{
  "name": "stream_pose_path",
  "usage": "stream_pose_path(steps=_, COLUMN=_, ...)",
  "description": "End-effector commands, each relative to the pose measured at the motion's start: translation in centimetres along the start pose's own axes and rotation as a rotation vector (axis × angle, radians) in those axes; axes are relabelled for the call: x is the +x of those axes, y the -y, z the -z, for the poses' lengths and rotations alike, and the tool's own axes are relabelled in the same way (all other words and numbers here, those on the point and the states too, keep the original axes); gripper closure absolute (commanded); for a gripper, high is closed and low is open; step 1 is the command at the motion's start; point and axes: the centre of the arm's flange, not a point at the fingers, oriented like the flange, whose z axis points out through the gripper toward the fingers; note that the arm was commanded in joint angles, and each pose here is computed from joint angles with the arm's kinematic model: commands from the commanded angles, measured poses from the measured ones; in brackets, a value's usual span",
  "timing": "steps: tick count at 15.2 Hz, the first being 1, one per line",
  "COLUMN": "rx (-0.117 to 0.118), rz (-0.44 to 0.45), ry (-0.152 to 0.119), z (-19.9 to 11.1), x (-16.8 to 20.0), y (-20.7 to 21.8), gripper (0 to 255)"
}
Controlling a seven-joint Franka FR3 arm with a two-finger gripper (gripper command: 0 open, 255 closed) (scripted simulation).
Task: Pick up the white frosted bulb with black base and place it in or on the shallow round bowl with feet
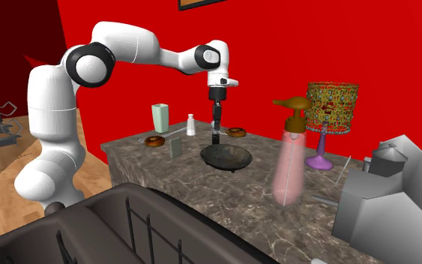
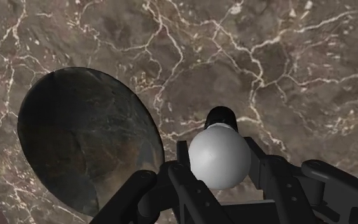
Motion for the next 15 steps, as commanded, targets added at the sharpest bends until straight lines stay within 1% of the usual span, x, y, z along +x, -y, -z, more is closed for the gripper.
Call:
stream_pose_path(steps=1, rx=0.0, rz=0.0, ry=0.0, z=0.9, x=0.0, y=-0.2, gripper=255)
stream_pose_path(steps=15, rx=0.0, rz=0.0, ry=0.0, z=8.1, x=-0.3, y=-1.9, gripper=255)
